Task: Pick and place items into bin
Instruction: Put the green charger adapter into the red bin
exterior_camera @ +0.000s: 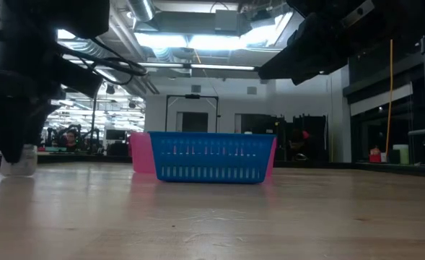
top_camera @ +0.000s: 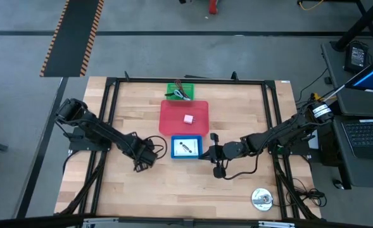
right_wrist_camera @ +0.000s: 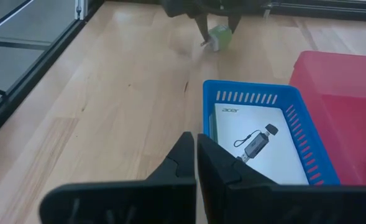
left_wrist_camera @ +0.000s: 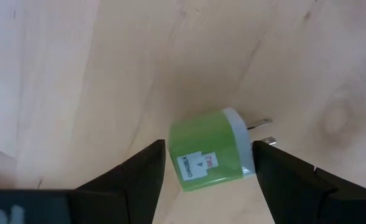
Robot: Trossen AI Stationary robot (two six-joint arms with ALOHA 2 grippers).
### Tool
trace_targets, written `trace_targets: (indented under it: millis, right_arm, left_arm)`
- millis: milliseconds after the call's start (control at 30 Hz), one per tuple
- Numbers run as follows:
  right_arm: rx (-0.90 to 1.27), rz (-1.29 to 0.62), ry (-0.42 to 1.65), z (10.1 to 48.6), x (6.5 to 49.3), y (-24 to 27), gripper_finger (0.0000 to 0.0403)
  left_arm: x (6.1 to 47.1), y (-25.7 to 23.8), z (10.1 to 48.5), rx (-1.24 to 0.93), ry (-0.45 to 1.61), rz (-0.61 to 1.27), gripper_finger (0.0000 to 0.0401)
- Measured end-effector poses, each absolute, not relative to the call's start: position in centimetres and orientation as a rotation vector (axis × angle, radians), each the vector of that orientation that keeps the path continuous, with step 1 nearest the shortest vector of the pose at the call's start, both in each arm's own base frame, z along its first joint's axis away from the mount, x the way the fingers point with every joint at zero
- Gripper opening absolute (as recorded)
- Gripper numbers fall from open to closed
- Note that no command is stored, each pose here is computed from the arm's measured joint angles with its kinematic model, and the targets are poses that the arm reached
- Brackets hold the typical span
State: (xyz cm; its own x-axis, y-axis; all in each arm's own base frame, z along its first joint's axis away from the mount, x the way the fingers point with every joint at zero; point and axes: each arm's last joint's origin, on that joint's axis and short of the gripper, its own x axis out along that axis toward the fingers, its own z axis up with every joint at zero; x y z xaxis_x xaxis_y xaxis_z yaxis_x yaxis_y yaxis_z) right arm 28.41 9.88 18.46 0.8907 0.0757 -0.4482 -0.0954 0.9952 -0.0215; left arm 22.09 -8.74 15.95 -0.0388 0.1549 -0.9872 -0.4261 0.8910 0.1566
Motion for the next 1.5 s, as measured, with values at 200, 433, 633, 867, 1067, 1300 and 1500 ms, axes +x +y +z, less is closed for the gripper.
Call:
trace_targets:
  millis: [200,433,633,867,1067,1300,1500]
  right_arm:
    - [-0.040,0.088,0.464,18.5,28.4,9.9,0.0000]
    - [-0.040,0.088,0.463,18.5,28.4,9.9,0.0000]
    - [-0.040,0.088,0.463,18.5,28.4,9.9,0.0000]
    - [-0.040,0.088,0.464,18.5,28.4,9.9,0.0000]
    - [-0.040,0.088,0.464,18.5,28.4,9.9,0.0000]
    - [-0.040,0.088,0.464,18.5,28.4,9.9,0.0000]
    - [-0.040,0.088,0.463,18.5,28.4,9.9,0.0000]
  left_arm:
    - [22.4,-8.2,15.9,-0.246,1.544,0.477,0.0232]
    - [22.6,-7.9,15.9,-0.297,1.560,0.464,0.0187]
    - [22.6,-7.9,15.9,-0.313,1.572,0.450,0.0166]
    - [22.6,-8.0,15.9,-0.299,1.584,0.418,0.0166]
    - [22.5,-8.0,16.3,-0.286,1.584,0.365,0.0166]
    - [21.8,-7.7,18.8,-0.320,1.478,0.318,0.0166]
    - [20.7,-7.3,21.3,-0.281,1.325,0.309,0.0166]
